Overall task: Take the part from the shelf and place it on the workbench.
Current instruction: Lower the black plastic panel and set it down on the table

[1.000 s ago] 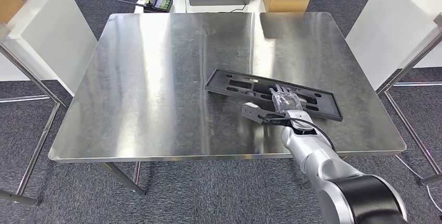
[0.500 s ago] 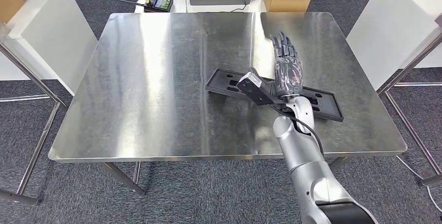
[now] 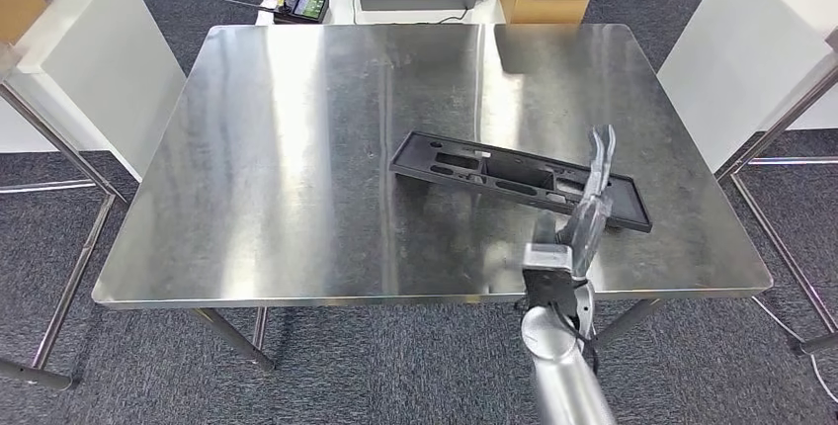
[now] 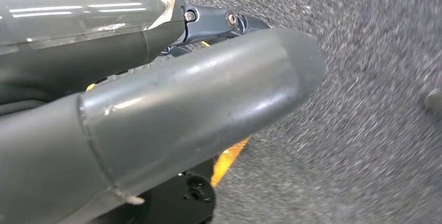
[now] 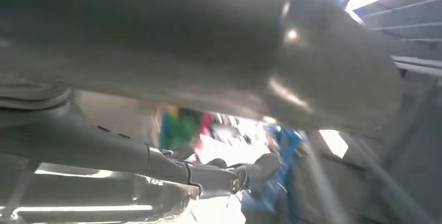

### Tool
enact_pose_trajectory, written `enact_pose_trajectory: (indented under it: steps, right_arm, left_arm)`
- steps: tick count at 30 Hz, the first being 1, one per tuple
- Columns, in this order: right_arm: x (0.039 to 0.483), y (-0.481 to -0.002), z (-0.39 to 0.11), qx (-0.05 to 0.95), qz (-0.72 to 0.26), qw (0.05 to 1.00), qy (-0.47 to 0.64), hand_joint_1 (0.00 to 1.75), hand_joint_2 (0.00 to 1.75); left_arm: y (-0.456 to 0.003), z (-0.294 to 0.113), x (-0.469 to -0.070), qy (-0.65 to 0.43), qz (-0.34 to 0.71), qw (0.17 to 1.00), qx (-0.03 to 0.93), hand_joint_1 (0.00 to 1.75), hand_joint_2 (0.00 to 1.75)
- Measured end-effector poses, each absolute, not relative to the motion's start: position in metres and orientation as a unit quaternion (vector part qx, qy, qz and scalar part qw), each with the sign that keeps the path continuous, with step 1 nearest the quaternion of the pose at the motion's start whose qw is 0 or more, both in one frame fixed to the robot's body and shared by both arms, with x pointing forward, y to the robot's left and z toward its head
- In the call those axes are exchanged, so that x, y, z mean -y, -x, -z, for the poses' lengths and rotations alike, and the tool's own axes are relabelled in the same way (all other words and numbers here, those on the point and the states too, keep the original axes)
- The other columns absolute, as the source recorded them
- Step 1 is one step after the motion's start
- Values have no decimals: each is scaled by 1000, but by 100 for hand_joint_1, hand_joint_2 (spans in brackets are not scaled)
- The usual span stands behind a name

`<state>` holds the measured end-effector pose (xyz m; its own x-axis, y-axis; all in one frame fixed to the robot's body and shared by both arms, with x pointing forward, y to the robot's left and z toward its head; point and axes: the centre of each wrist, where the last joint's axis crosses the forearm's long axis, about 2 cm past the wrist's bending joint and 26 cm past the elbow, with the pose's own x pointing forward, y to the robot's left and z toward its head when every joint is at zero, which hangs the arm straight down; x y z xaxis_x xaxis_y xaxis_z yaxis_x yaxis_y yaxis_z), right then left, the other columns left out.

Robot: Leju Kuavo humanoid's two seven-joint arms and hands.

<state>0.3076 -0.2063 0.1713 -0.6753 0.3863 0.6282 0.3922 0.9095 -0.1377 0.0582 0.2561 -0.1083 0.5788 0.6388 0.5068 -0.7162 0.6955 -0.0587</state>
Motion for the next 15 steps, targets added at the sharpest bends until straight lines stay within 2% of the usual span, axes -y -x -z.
enact_pose_trajectory:
  steps: [6, 15]
  right_arm:
    - [178, -275, -139, 907, 58, 413, 57, 0, 0]
    - [161, -263, -112, 887, 23, 462, 9, 0, 0]
  left_arm:
    - [-56, 108, -250, -89, -438, 866, 224, 0, 0]
    - [-52, 107, -234, -111, -483, 848, 186, 0, 0]
